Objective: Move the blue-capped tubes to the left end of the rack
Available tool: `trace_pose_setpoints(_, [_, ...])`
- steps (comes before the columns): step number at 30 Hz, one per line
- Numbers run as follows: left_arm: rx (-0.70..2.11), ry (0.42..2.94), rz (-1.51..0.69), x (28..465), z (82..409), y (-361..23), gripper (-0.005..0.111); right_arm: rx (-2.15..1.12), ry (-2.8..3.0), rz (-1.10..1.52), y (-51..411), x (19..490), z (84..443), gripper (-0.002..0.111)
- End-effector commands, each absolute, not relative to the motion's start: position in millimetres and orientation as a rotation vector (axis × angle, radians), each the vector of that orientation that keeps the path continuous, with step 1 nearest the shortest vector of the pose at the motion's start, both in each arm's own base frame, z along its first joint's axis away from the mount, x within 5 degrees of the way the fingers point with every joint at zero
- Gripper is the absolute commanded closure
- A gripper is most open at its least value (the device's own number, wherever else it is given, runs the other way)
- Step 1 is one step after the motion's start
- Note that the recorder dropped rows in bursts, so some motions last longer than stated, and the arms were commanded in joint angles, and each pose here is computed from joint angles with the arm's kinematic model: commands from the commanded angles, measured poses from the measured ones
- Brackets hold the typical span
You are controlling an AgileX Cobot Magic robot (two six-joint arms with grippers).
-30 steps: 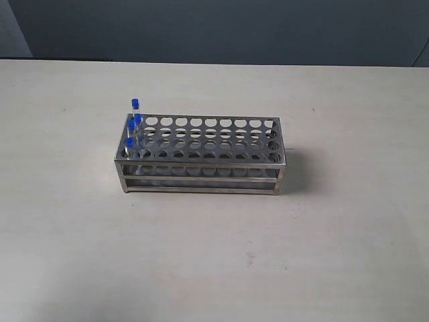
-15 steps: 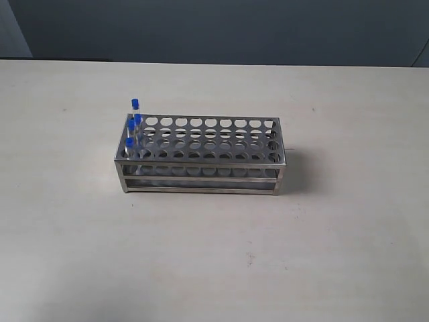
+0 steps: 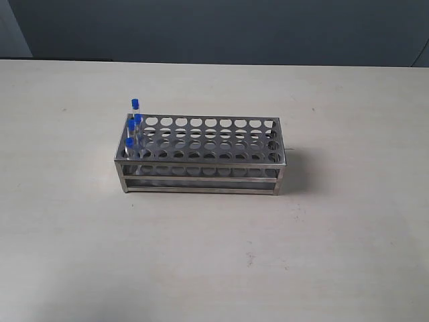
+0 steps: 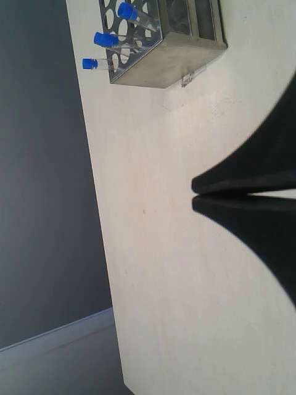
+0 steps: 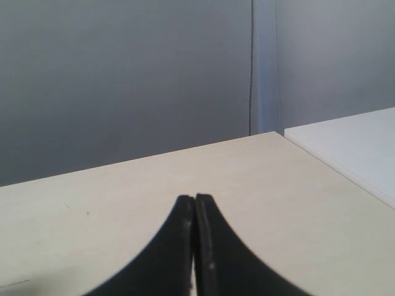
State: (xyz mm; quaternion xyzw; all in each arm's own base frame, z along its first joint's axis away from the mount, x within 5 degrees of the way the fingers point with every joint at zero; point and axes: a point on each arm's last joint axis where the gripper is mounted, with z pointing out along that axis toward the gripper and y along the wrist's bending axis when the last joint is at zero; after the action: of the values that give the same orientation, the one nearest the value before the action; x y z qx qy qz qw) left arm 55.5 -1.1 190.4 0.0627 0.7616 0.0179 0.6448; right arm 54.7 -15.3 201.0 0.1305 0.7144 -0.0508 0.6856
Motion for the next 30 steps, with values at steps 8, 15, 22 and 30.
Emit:
trace_pose_setpoints(8, [0.142,1.729,0.043,55.3,190.4,-0.9,0.106,0.297,1.601,-0.119,-15.6,54.2,200.1,0.109])
trace_pose_setpoints(15, [0.142,1.729,0.043,55.3,190.4,-0.9,0.106,0.297,1.601,-0.119,-15.6,54.2,200.1,0.109])
trace_pose_setpoints(22, [0.142,1.729,0.043,55.3,190.4,-0.9,0.106,0.297,1.601,-0.119,-15.6,54.2,200.1,0.109])
trace_pose_setpoints(30, [0.142,1.729,0.043,55.3,190.4,-0.9,0.106,0.297,1.601,-0.119,-15.6,54.2,200.1,0.109])
